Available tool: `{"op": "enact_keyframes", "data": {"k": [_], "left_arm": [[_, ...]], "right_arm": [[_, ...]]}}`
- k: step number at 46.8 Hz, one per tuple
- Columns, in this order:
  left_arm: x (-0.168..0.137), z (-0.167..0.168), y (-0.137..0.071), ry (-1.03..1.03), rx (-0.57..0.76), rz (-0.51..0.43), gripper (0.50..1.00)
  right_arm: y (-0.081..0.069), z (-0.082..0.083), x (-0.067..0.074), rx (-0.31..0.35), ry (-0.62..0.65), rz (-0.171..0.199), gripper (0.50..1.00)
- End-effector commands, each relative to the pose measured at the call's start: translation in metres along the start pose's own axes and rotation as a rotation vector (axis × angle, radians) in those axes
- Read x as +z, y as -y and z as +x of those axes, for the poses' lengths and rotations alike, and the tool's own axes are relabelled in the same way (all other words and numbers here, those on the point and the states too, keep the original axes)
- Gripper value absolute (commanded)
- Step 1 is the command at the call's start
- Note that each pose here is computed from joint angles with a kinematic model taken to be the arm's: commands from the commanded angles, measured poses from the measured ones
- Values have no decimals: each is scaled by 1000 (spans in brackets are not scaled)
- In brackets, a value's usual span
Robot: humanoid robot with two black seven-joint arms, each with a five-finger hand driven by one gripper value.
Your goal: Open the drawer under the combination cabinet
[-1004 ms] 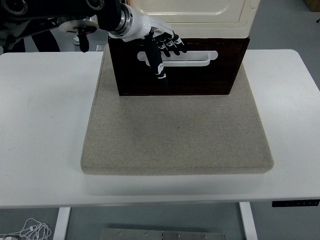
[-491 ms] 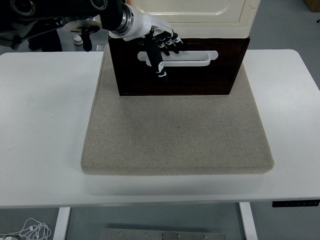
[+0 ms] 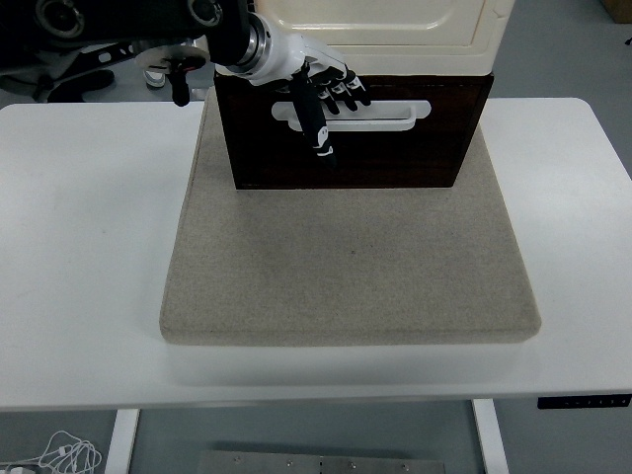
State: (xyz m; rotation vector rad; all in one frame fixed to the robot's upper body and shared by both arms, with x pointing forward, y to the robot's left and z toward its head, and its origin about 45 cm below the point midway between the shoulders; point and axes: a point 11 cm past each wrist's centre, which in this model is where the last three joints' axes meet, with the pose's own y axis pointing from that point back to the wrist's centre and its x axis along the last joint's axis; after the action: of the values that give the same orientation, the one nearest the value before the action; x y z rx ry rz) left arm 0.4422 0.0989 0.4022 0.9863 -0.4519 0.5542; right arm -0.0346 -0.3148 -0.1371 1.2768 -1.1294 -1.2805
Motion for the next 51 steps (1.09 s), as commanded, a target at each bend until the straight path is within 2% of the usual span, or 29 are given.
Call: {"op": "enact_keyframes", "data": {"k": [1, 51], "left_arm": [[1, 0, 0, 2, -1, -1, 1000], [-1, -12, 11, -1, -28, 5, 1000]], "right_arm": [[0, 0, 0, 0, 0, 0, 926], [0, 0, 0, 0, 0, 0, 926]]}}
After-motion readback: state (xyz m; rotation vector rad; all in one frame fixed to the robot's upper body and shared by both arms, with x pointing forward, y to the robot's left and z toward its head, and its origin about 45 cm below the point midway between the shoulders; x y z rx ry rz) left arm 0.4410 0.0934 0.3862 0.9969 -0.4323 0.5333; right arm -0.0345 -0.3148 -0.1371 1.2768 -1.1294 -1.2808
